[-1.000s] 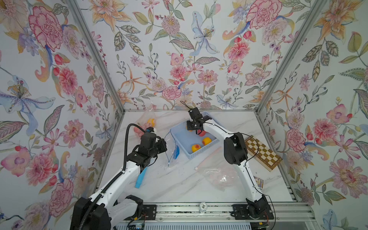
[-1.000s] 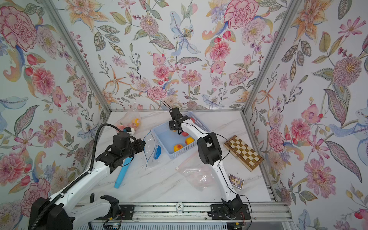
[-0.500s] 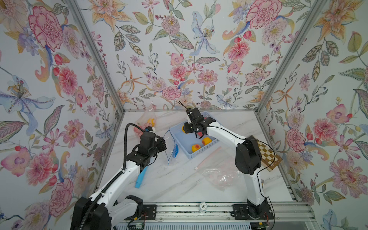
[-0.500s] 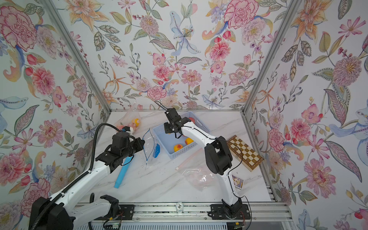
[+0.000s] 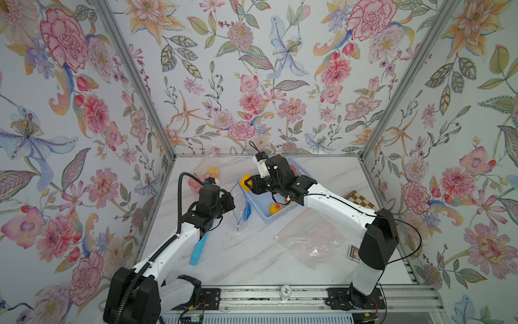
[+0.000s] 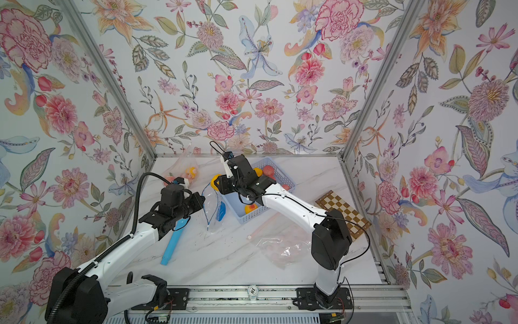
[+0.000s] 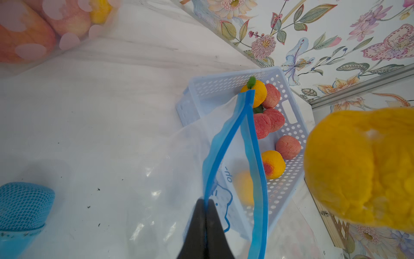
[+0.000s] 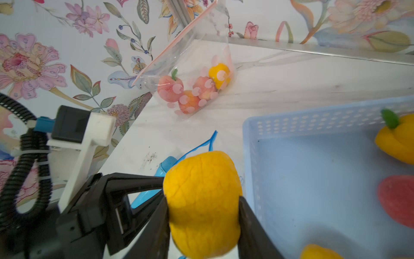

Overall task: Place the peach in a zip-top bag and seal the zipper
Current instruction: Place the peach in the zipper food storage bag.

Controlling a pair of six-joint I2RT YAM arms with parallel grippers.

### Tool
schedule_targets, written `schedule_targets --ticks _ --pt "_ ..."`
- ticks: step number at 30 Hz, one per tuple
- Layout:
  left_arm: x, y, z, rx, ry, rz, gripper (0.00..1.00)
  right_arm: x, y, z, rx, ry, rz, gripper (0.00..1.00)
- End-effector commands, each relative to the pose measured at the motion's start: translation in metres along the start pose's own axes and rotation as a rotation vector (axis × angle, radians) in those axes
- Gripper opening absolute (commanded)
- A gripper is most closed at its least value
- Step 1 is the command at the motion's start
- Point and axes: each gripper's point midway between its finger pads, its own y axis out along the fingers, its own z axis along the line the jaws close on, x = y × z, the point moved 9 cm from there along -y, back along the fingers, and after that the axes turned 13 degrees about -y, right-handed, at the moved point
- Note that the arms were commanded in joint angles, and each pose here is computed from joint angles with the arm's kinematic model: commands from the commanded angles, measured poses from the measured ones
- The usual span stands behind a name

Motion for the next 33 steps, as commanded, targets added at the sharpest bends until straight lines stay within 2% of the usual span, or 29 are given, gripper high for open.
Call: schedule_targets --ticks 1,8,17,23,29,33 --pt "0.005 0.000 -0.004 -0.030 -0.015 -0.009 0.00 -0.003 0.007 0.016 0.078 0.010 -0.012 0.33" --pt "0.006 -0.002 -0.004 -0.037 -0.016 -0.009 0.00 -0.021 0.034 0.020 0.092 0.027 0.051 0.33" --pt "0.006 -0.006 -0.004 -0.047 -0.015 -0.006 0.00 -0.046 0.044 -0.008 -0.096 0.080 0.138 0.35" --pt "0.006 -0.008 -0.003 -0.062 -0.022 -0.012 0.00 -0.050 0.045 -0.009 -0.120 0.069 0.165 0.47" --pt "0.007 -0.007 -0.002 -0.057 -0.024 -0.013 0.00 -0.048 0.044 -0.004 -0.103 0.063 0.164 0.66" --pt "0.006 -0.005 -0.001 -0.054 -0.024 -0.010 0.00 -0.041 0.037 0.000 -0.083 0.057 0.145 0.70"
